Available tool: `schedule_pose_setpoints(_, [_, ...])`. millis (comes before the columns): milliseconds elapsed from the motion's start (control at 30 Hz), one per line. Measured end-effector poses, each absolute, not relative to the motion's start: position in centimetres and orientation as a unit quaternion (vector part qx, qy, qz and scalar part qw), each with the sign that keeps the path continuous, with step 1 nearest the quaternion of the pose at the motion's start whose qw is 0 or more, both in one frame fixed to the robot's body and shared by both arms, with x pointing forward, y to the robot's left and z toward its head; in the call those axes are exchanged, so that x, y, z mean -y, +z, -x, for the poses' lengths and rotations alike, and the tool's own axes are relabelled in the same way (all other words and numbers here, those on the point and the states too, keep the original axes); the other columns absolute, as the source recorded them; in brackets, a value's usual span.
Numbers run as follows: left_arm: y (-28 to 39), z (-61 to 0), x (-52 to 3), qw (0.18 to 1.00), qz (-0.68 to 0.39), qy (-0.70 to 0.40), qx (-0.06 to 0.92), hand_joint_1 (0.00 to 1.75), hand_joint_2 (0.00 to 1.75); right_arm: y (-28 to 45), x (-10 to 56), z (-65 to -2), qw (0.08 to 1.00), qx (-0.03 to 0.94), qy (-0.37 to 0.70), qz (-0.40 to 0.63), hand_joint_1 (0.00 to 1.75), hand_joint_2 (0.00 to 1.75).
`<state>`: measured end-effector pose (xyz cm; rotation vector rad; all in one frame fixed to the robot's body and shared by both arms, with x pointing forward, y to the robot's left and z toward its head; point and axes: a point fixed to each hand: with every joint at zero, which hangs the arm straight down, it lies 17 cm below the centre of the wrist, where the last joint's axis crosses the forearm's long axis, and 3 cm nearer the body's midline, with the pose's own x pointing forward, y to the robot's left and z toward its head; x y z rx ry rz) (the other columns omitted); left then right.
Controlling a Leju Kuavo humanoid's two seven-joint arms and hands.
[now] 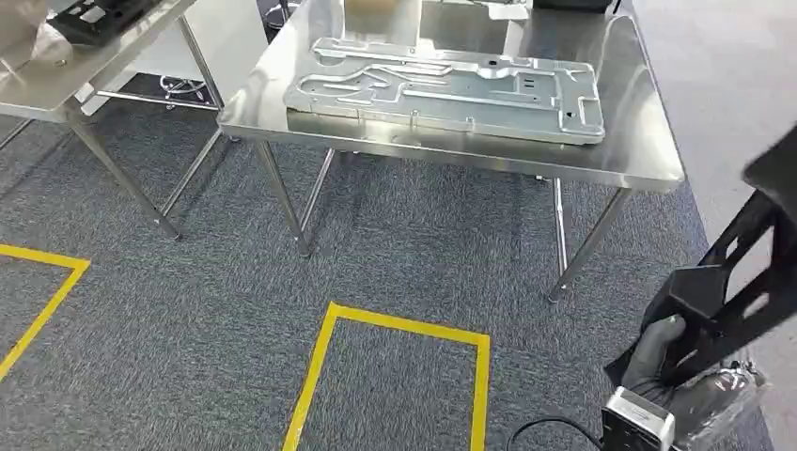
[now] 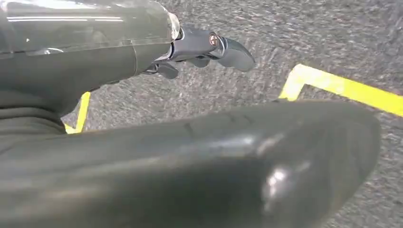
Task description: Take the parts from the cabinet and place them on the table.
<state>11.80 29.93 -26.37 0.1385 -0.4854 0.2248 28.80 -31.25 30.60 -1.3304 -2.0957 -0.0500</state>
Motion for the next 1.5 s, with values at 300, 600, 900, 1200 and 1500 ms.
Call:
schedule_pose_setpoints(300, [-26.3, -12.4, -29.7, 0.964, -0.064, 0.090, 0.242, 0.00, 0.00, 34.6, 30.4, -31.1, 0.220, 0.708, 0.128, 0.659, 1.75, 1.75])
schedule_pose_setpoints(600, [-26.3, -12.8, -29.5, 0.966, -0.057, 0.082, 0.240, 0.00, 0.00, 31.6, 32.1, -36.3, 0.168, 0.630, 0.290, 0.701, 1.75, 1.75])
schedule_pose_setpoints(900, [-26.2, -13.4, -30.0, 0.965, -0.059, 0.084, 0.243, 0.00, 0.00, 33.2, 32.8, -42.6, 0.213, 0.602, 0.298, 0.709, 1.75, 1.75])
schedule_pose_setpoints(1200, [-26.2, -13.0, -30.5, 0.965, -0.061, 0.082, 0.241, 0.00, 0.00, 28.0, 24.6, -44.3, 0.139, 0.614, 0.424, 0.652, 1.75, 1.75])
schedule_pose_setpoints(1500, [-26.3, -12.9, -30.2, 0.966, -0.056, 0.075, 0.241, 0.00, 0.00, 25.4, 22.2, -45.5, 0.093, 0.600, 0.492, 0.624, 1.75, 1.75])
